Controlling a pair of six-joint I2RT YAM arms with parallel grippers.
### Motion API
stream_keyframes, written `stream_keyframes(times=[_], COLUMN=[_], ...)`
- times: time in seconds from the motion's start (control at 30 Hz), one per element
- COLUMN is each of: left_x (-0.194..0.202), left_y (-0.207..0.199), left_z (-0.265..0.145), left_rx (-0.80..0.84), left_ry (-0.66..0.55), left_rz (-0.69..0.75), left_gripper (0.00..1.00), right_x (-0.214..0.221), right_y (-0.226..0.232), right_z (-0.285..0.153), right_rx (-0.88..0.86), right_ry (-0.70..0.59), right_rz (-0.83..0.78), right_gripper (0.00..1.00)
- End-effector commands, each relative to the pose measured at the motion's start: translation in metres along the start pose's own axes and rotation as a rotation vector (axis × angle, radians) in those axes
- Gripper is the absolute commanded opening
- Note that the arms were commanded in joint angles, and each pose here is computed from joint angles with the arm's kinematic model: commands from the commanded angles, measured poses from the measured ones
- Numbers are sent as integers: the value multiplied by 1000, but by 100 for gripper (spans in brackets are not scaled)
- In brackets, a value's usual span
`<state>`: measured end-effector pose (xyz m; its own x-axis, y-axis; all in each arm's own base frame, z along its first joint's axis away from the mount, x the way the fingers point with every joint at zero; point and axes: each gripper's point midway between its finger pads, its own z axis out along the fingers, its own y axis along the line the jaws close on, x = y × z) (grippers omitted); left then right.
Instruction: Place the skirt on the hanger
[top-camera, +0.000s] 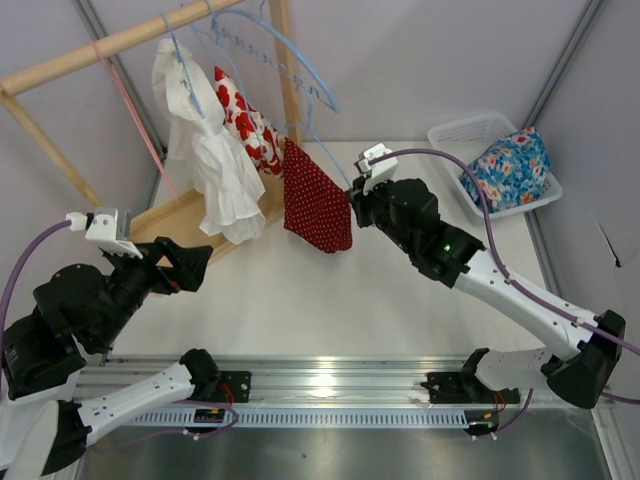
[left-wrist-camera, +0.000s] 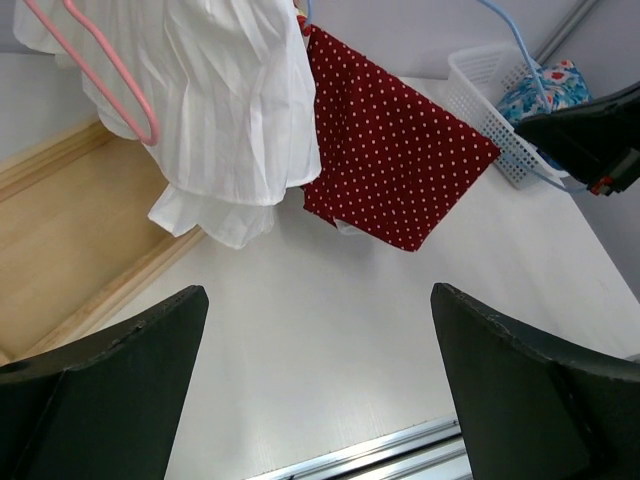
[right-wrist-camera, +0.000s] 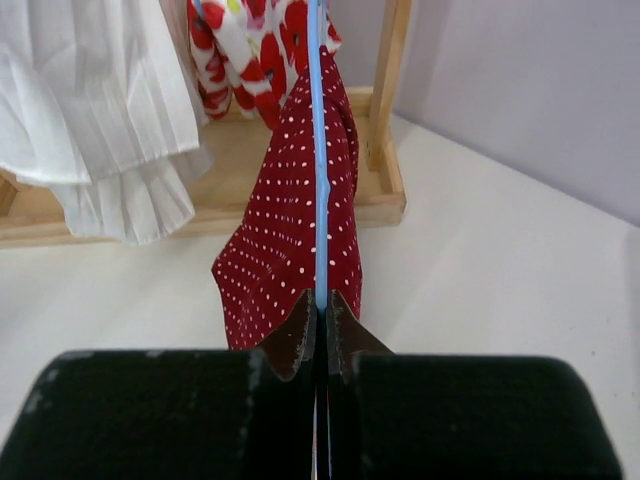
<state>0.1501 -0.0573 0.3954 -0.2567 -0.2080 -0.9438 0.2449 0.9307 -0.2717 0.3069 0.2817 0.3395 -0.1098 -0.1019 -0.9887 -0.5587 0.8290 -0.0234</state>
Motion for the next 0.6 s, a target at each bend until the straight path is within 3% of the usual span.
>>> stream_keyframes(times=[0.0,0.27,0.57], left_x=[7,6,4], left_y=[1,6,11], left_z=[2,-1,-5], left_rx=[-4,-17,-30], left_ry=[20,19,6], left_rz=[12,36,34], left_gripper=[100,99,99], right_x=[-99,-121,-138], right_y=[-10,-24,-16], right_z=[-6,14,34], right_rx=[21,67,-4], right_ry=[-277,-300,-343], right_rz=[15,-46,-108], right_gripper=[0,0,0])
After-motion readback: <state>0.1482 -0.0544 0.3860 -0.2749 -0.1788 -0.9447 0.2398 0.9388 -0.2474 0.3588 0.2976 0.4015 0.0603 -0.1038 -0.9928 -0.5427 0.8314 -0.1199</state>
